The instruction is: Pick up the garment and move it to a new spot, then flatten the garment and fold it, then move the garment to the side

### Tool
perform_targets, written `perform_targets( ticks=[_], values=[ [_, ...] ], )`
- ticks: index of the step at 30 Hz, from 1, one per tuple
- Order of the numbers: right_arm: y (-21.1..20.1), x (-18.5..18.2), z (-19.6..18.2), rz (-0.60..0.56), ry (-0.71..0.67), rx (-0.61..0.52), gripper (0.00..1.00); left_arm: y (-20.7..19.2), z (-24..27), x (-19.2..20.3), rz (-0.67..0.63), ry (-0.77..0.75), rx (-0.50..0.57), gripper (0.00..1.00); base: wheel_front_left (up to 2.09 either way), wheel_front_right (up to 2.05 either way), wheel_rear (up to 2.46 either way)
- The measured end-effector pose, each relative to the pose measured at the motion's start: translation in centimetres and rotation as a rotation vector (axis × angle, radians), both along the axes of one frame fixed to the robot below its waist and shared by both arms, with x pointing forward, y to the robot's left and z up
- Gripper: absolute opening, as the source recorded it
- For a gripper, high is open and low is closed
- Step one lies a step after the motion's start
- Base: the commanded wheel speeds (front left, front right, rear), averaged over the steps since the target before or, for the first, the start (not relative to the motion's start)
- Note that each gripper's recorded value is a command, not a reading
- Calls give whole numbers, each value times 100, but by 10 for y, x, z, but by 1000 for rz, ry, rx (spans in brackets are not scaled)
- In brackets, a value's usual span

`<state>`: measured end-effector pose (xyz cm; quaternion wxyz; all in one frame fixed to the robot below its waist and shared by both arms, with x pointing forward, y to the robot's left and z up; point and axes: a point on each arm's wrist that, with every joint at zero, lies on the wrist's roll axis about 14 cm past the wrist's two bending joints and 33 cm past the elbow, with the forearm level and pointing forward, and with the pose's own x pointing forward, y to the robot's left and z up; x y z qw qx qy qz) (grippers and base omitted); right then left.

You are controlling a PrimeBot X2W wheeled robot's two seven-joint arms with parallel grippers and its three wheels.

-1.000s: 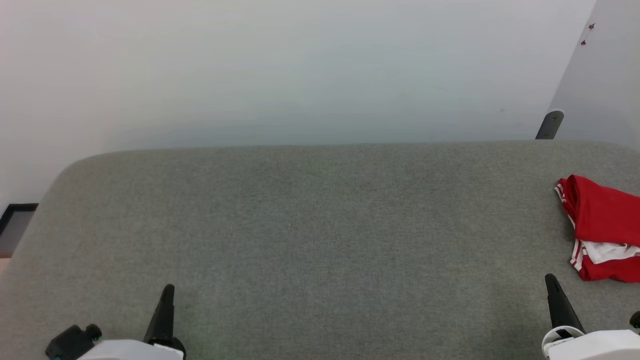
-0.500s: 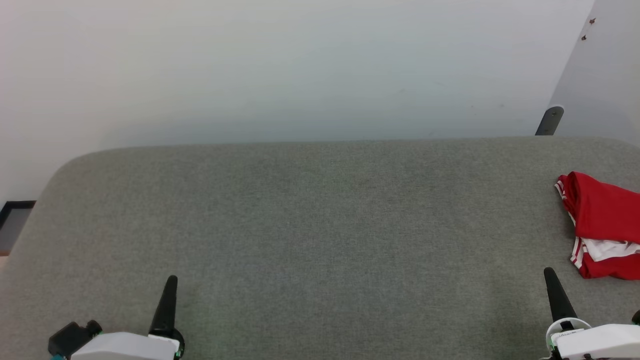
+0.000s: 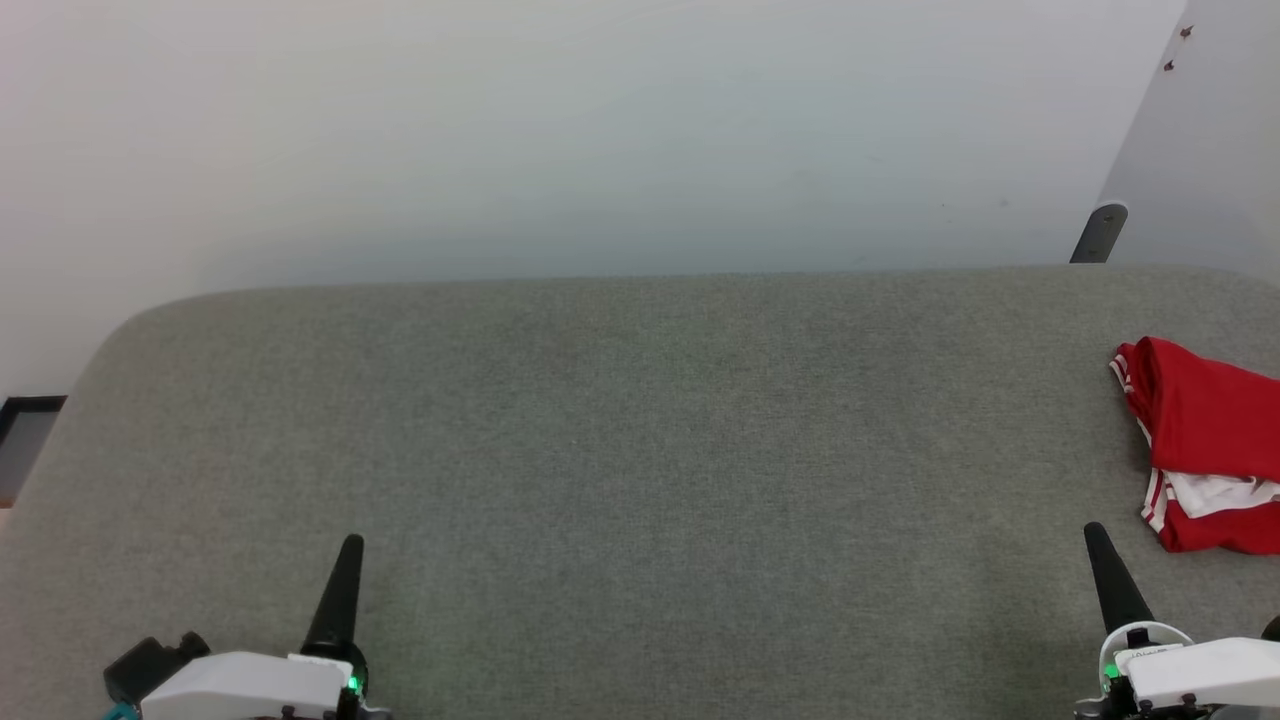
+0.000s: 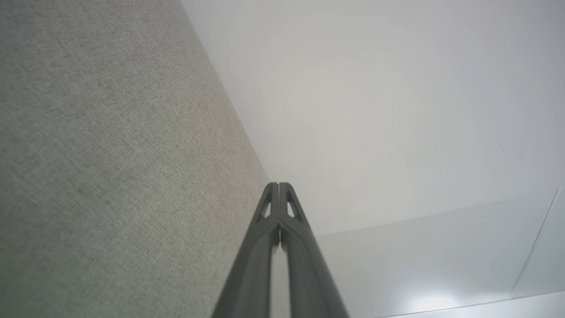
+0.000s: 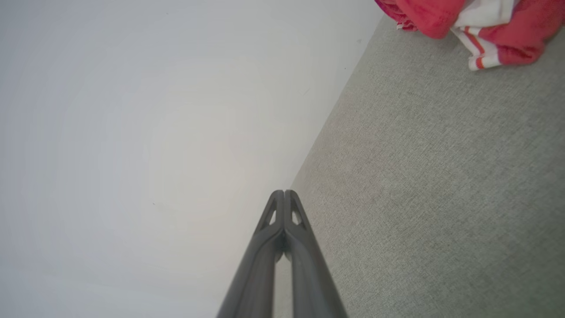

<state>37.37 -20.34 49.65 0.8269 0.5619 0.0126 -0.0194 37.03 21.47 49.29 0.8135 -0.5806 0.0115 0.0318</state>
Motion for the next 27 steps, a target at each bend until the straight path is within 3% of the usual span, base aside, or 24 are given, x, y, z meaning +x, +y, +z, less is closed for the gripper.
perform_targets(
  ticks=[27],
  values=[
    [2,10,6,5,-22,248,0,-10,7,11,-16,-30,-219,0,0,0,0]
  ],
)
